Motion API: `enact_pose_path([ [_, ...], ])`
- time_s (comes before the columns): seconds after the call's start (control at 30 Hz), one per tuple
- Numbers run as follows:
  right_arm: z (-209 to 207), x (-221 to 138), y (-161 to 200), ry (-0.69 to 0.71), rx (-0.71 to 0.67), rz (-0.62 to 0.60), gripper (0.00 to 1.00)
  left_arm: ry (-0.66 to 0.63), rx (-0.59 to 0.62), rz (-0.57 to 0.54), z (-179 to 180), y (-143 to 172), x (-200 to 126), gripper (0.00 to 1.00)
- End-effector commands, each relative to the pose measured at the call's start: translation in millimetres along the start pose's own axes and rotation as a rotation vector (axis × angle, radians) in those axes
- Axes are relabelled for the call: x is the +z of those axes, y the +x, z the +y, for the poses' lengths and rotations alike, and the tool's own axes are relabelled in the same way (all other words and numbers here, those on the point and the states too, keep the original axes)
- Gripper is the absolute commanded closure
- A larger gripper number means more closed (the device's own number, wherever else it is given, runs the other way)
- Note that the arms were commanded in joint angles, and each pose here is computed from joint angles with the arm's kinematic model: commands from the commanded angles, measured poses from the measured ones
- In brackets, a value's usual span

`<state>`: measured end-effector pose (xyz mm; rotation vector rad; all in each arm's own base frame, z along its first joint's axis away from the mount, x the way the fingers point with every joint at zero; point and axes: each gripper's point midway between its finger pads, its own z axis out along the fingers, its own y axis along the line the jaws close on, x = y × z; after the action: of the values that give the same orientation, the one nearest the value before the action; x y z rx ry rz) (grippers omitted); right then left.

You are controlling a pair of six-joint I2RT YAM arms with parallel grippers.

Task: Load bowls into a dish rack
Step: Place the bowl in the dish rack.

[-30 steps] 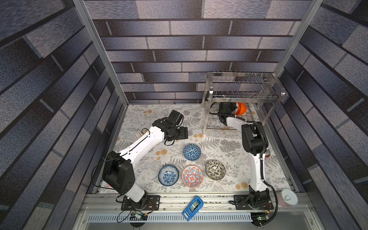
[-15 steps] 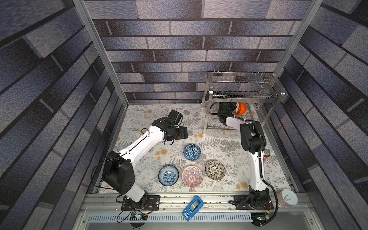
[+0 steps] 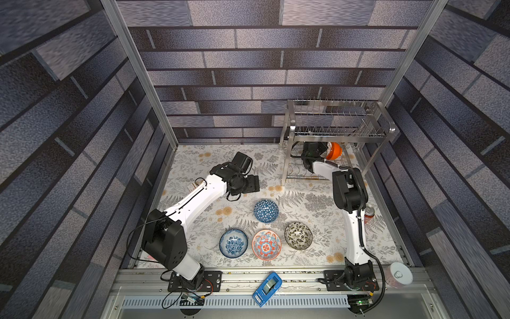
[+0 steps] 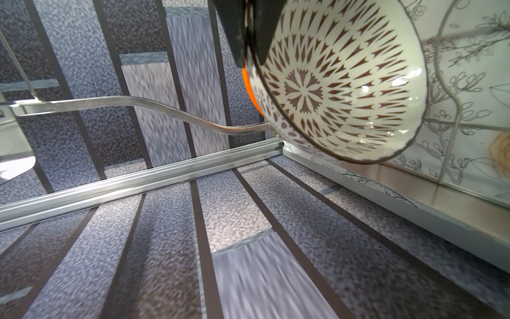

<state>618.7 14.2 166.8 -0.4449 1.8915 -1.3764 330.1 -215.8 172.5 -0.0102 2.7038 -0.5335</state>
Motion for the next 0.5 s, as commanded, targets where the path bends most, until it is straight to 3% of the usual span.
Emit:
enact_pose_path([
  [0.0, -14.0, 2.3, -2.8, 0.040, 0.065, 0.014, 1.00, 0.002, 0.012, 0.008, 2.2, 0.5, 1.5, 0.16],
  [0.47, 2.2, -3.3, -1.1, 0.008, 0.034, 0.023, 1.00, -0.001, 0.006, 0.006, 5.8, 2.7, 0.3, 0.15],
])
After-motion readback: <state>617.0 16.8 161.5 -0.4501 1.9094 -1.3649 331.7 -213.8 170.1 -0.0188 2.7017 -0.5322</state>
